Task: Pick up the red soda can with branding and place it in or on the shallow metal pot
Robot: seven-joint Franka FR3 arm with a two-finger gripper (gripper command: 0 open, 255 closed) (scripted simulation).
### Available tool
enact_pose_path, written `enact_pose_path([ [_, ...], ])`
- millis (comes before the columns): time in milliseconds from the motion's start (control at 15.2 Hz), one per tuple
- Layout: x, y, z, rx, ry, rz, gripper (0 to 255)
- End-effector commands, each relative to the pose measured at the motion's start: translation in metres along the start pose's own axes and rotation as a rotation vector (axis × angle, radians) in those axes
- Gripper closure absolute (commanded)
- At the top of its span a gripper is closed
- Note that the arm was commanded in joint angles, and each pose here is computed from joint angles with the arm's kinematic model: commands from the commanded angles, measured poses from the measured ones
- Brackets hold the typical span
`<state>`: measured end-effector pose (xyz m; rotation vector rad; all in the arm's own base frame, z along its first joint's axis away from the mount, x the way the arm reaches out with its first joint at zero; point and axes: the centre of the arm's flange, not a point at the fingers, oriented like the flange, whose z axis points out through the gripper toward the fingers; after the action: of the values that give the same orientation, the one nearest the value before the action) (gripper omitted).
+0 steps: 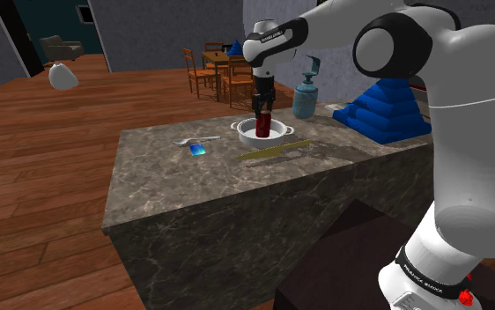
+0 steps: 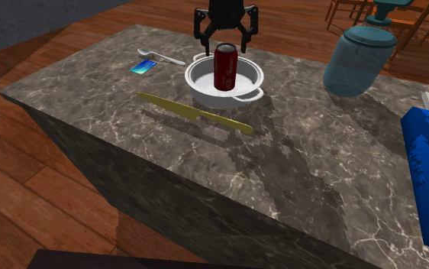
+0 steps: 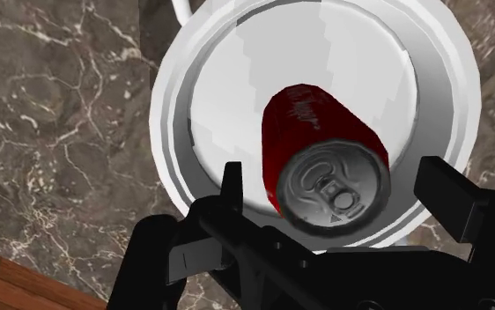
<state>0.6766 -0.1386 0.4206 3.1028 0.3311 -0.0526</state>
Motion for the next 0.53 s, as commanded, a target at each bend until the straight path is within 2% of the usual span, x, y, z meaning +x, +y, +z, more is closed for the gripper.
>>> enact_pose_path([
  [0, 0.000, 0.000, -0.013, 0.000, 0.000, 0.000, 0],
  [198, 0.000, 0.000, -0.050, 0.000, 0.000, 0.000, 0],
  [462, 0.000, 0.000, -0.050, 0.000, 0.000, 0.000, 0],
])
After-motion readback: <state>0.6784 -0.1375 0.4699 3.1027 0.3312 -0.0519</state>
